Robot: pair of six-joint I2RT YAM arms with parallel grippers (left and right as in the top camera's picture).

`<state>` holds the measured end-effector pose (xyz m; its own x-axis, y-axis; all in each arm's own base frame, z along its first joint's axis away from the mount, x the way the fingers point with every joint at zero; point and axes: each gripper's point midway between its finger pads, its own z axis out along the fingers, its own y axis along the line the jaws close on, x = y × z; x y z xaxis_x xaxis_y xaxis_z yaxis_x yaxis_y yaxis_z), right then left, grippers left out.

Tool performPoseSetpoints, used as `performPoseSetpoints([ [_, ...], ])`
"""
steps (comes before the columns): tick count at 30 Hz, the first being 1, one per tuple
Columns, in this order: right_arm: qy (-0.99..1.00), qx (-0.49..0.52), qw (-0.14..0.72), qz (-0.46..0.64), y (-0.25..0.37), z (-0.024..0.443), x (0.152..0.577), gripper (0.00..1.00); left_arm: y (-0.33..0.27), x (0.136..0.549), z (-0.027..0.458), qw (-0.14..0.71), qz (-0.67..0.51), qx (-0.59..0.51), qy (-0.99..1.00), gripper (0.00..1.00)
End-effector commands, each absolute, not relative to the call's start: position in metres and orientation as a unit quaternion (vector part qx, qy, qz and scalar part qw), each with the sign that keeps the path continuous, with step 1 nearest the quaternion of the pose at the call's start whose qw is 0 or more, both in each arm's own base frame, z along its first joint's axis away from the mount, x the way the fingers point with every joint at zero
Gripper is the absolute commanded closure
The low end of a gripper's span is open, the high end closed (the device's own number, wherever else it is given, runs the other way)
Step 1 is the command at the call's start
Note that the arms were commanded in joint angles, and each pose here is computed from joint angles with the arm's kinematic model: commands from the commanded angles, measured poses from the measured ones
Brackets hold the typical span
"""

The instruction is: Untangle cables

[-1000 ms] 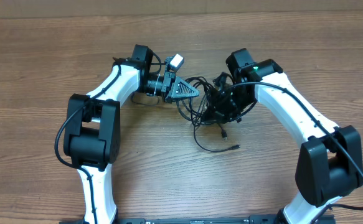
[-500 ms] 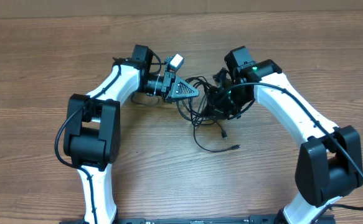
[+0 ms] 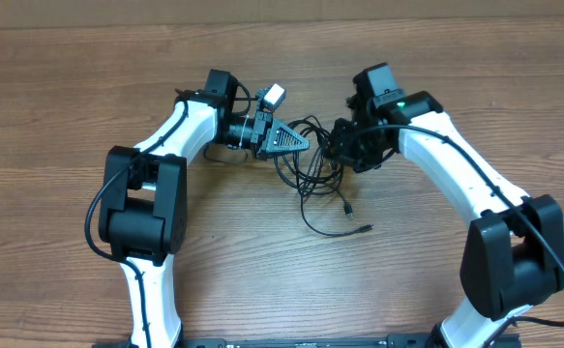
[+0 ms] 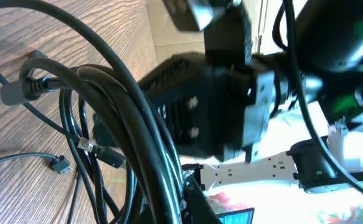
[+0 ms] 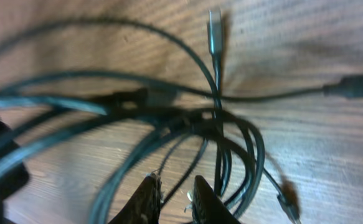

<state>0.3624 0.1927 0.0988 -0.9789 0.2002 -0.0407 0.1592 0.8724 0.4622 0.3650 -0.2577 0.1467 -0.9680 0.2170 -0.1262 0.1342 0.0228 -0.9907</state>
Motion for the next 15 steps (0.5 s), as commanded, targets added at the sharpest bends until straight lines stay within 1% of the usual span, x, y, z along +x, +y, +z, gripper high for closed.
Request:
performPoseSetpoints([
  [1, 0.957, 0.11, 0.05, 0.263, 0.188, 0.11, 0.369, 0.8, -0.257, 0.369, 0.16, 0.012, 0.702, -0.139, -0.699, 0.95],
  [3, 0.955, 0.123, 0.048, 0.266, 0.178, 0.11, 0.372, 0.79, -0.257, 0.369, 0.156, 0.011, 0.695, -0.139, -0.705, 0.95],
  [6, 0.941, 0.134, 0.03, 0.308, 0.174, 0.118, 0.372, 0.77, -0.257, 0.37, 0.157, 0.011, 0.695, -0.139, -0.705, 0.96],
  [7, 0.934, 0.131, 0.022, 0.331, 0.175, 0.123, 0.371, 0.71, -0.257, 0.37, 0.157, 0.011, 0.695, -0.139, -0.705, 0.96],
  [8, 0.929, 0.125, 0.019, 0.347, 0.176, 0.127, 0.371, 0.68, -0.257, 0.37, 0.157, 0.011, 0.696, -0.139, -0.705, 0.96],
  [10, 0.92, 0.108, 0.011, 0.376, 0.178, 0.133, 0.367, 0.59, -0.257, 0.369, 0.157, 0.011, 0.696, -0.139, -0.704, 0.96],
  [12, 0.919, 0.107, 0.002, 0.379, 0.179, 0.133, 0.364, 0.57, -0.257, 0.369, 0.16, 0.013, 0.703, -0.139, -0.698, 0.96],
  [15, 0.916, 0.102, -0.011, 0.388, 0.186, 0.132, 0.359, 0.57, -0.257, 0.369, 0.164, 0.014, 0.711, -0.138, -0.69, 0.96],
])
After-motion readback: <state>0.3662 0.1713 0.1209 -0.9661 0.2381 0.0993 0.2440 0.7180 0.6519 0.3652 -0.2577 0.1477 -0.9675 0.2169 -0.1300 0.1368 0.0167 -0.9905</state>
